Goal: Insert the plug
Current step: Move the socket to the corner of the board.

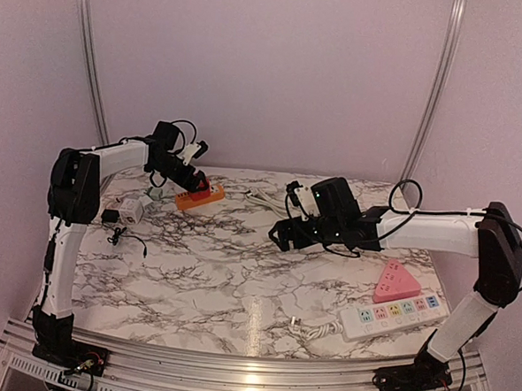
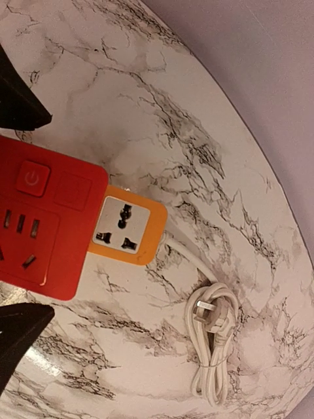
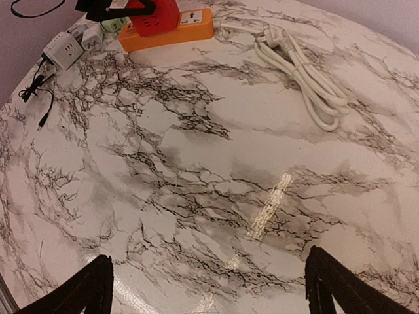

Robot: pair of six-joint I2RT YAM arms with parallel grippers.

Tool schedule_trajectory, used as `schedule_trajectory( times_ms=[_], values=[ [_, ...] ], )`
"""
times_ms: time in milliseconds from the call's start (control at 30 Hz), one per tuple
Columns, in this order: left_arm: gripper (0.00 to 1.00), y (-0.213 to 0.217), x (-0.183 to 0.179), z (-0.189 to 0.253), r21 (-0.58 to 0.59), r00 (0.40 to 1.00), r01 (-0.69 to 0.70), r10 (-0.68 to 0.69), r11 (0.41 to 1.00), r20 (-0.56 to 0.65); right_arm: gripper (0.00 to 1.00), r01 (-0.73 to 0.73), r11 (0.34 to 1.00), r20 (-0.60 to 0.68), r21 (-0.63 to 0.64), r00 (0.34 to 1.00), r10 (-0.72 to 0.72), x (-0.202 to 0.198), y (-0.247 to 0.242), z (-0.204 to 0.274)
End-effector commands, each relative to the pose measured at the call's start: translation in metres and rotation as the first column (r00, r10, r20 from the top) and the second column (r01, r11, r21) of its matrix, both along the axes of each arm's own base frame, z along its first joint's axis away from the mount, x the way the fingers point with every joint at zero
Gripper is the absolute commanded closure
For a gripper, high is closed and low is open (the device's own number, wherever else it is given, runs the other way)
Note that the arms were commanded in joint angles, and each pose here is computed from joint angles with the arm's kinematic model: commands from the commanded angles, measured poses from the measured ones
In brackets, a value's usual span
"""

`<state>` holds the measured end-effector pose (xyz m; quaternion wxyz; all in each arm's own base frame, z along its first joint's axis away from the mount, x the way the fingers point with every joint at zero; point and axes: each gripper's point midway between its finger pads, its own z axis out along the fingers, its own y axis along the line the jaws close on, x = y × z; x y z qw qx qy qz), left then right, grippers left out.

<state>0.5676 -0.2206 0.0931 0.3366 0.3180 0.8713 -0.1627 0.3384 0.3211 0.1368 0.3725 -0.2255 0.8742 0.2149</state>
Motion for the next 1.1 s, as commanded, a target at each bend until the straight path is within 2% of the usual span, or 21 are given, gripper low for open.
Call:
schedule_trajectory(
  times_ms=[0,133,333,433,567,667,800,900,1067],
  values=[
    [0.09,0.007,-0.006,-0.019,0.045,0.999,0.012,-0.010,0.999,-0.040,0.04,-0.017,0.999,0.029,0.043,0.999,0.016,-0.003,0.007,0.016],
    [0.17,0.008,-0.006,-0.021,0.041,0.999,0.017,-0.015,0.999,-0.046,0.04,-0.015,0.999,0.030,0.044,0.999,0.013,-0.002,0.006,0.016],
    [0.42,0.007,-0.007,-0.016,0.028,0.999,0.026,-0.024,0.999,-0.043,0.04,-0.016,0.999,0.027,0.047,1.000,0.015,-0.003,0.007,0.016],
    [0.50,0.008,-0.004,-0.006,0.033,1.000,0.015,-0.014,0.999,-0.022,0.04,-0.016,0.999,0.030,0.051,0.999,0.014,-0.002,0.007,0.017],
    [0.51,0.025,0.011,0.014,0.098,0.996,-0.083,0.078,0.992,0.051,0.04,-0.021,0.998,0.026,0.058,0.999,0.019,-0.003,0.009,0.017],
    [0.50,0.054,0.029,0.030,0.177,0.966,-0.236,0.211,0.956,0.149,0.04,-0.023,0.998,0.019,0.066,1.000,0.022,-0.004,0.010,0.015],
    [0.48,0.080,0.043,0.049,0.211,0.924,-0.352,0.303,0.912,0.231,0.04,-0.027,0.997,0.008,0.073,1.000,0.026,-0.005,0.011,0.011],
    [0.48,0.087,0.050,0.061,0.216,0.905,-0.389,0.327,0.896,0.272,0.04,-0.031,0.996,0.006,0.079,1.000,0.031,-0.006,0.012,0.010],
    [0.48,0.072,0.057,0.082,0.162,0.894,-0.373,0.307,0.914,0.328,0.04,-0.036,0.997,0.006,0.075,0.999,0.036,-0.006,0.013,0.010]
  ],
)
